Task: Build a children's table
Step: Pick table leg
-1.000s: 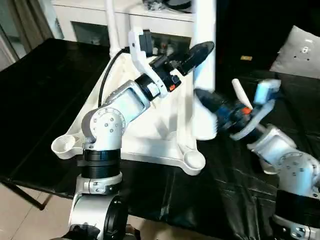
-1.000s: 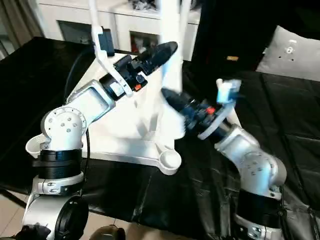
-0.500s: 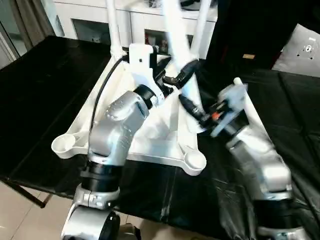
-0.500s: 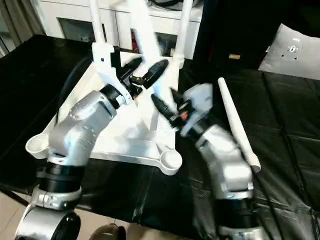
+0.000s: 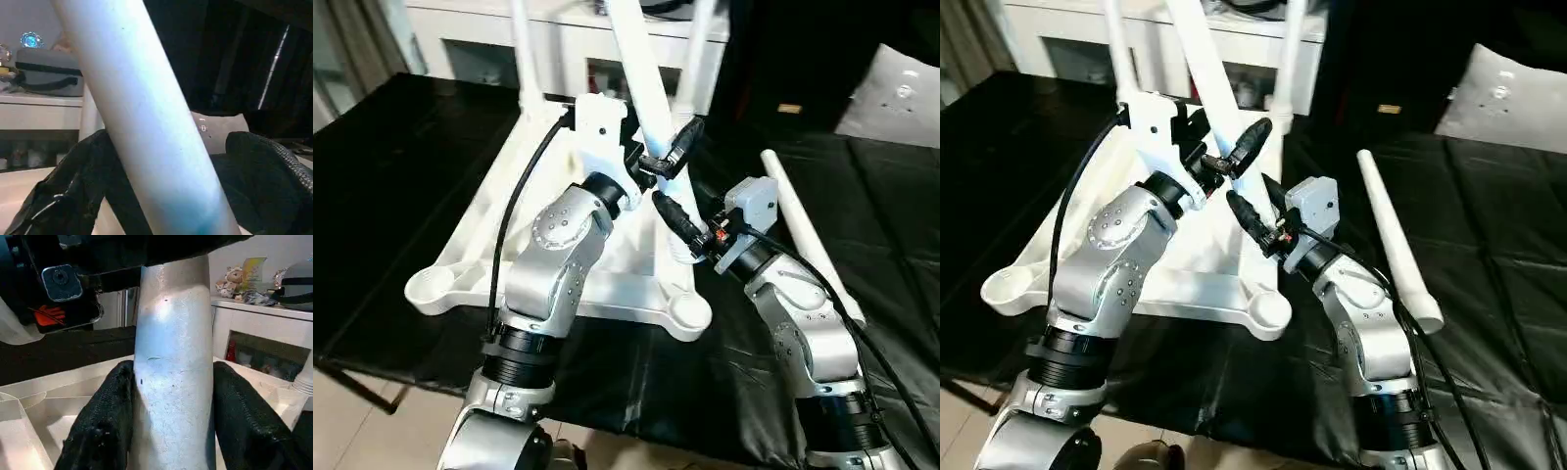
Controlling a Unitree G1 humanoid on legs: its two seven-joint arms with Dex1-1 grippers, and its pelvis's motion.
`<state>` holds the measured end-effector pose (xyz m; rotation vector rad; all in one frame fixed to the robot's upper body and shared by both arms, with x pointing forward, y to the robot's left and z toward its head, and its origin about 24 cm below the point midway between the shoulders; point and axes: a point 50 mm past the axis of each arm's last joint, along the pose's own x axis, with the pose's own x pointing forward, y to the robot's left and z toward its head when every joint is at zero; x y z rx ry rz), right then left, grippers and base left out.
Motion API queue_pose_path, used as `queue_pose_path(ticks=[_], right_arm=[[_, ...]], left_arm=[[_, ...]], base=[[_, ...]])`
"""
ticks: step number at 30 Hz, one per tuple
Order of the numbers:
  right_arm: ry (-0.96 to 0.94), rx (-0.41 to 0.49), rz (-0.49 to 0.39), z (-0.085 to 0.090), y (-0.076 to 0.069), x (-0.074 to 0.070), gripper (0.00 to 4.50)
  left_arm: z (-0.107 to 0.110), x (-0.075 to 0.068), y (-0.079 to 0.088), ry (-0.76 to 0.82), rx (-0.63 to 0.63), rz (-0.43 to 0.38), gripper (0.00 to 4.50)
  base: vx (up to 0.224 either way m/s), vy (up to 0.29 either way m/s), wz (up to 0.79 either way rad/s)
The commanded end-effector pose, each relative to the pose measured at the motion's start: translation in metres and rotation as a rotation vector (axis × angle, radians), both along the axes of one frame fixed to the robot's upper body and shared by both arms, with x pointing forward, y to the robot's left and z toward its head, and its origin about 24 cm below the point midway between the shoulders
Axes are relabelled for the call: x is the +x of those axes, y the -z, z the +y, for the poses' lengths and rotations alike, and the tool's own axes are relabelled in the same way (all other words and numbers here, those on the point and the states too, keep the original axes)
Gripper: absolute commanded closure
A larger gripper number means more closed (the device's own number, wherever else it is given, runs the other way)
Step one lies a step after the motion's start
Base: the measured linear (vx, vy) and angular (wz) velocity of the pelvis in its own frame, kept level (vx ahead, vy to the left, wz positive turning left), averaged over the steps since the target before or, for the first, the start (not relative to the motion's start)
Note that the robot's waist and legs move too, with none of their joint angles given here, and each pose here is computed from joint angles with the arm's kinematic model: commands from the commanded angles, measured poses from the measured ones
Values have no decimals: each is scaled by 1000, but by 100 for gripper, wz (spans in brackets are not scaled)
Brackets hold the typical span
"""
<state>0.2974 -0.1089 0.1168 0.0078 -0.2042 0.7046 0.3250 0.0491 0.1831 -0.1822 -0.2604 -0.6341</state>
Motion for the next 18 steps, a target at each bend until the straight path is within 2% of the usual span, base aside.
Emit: queue_pose_path(ticks=[1,11,13,17,18], right_arm=[[13,6,-28,-1,-3,1,259],[11,-7,-53,1,0,2,259],[11,-6,-53,1,0,2,259],[1,-8,-52,1,1,2,259],[1,-8,-52,1,1,2,259]], left_arm=[[-2,0,2,-6,13,-7,82],[-6,0,11,-35,159,-59,82],[-5,1,12,-29,136,-44,82],[-7,-1,14,49,-15,50,82],[-7,-1,14,50,-15,50,82]], base=[[0,0,0],[0,0,0],[0,0,0],[0,0,0],[0,0,0]])
